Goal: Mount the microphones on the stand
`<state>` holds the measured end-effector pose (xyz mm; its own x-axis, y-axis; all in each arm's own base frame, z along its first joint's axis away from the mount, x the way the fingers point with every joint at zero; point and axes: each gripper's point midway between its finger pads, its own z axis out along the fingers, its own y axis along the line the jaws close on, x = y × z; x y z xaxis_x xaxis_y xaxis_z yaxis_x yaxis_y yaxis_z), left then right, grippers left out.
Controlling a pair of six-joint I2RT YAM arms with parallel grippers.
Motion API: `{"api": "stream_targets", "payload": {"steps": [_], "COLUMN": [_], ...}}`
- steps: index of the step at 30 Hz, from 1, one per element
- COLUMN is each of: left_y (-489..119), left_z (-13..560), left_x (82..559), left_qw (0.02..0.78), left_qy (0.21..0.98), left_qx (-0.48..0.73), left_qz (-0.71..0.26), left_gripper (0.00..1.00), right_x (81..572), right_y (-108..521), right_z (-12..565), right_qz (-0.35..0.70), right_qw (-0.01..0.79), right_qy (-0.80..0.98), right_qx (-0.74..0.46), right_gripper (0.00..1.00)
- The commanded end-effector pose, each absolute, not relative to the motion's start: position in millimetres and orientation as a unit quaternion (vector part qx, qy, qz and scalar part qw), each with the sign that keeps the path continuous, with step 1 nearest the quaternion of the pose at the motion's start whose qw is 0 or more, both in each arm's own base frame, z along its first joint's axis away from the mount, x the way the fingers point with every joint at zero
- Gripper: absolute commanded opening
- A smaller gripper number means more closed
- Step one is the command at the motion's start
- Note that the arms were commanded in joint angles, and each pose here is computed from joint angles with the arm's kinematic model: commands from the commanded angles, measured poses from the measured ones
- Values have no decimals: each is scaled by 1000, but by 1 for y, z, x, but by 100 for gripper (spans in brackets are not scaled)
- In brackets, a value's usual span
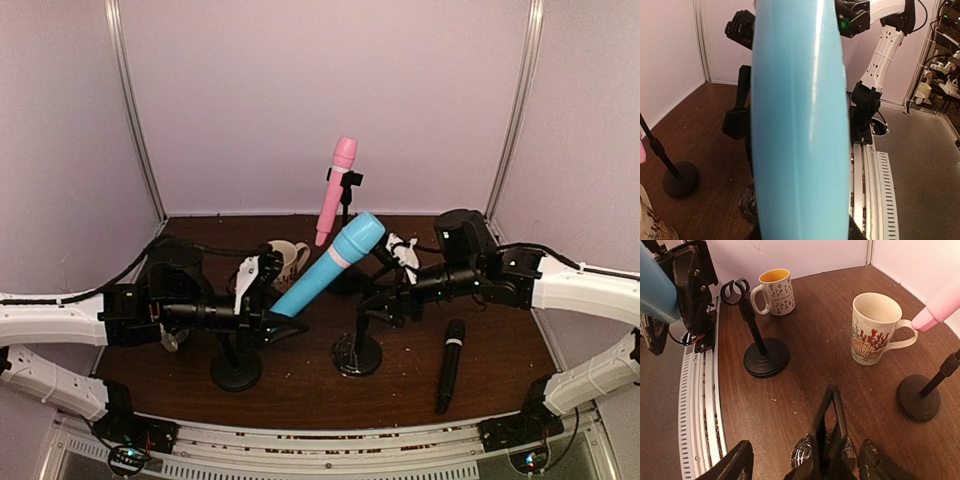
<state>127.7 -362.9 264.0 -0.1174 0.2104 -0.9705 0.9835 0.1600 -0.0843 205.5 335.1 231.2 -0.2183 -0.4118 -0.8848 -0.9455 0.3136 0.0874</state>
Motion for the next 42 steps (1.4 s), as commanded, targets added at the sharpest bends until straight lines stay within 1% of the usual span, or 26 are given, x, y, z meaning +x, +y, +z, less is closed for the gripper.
{"api": "stream_targets", "payload": {"steps": [1,6,11,21,29,35,42], "left_y": [-368,-371,-372,-371,-369,-375,-378], "left_z": [298,297,298,299,299,296,296], "left_x": [131,131,132,132,134,136,148], "left_qw": [486,484,485,481,486,487,506], "left_qy": [580,580,579,583,586,582,566], "left_qx": [476,477,477,480,475,483,476], "left_qz": [-448,-450,-449,-445,-441,-437,-444], "left_gripper": [0,0,0,0,0,0,0], "right_x": [202,214,211,208,211,211,210], "right_y": [325,316,310,314,313,315,316], "right_z": [225,230,241,235,226,222,217], "right_qz": [325,306,311,279,270,272,275], "right_qw": [402,436,478,502,494,489,481], "right_qy": [718,729,715,690,700,703,706], "right_qx": [-467,-431,-405,-441,-439,-438,-442], "right_gripper": [73,75,79,80,73,59,47]}}
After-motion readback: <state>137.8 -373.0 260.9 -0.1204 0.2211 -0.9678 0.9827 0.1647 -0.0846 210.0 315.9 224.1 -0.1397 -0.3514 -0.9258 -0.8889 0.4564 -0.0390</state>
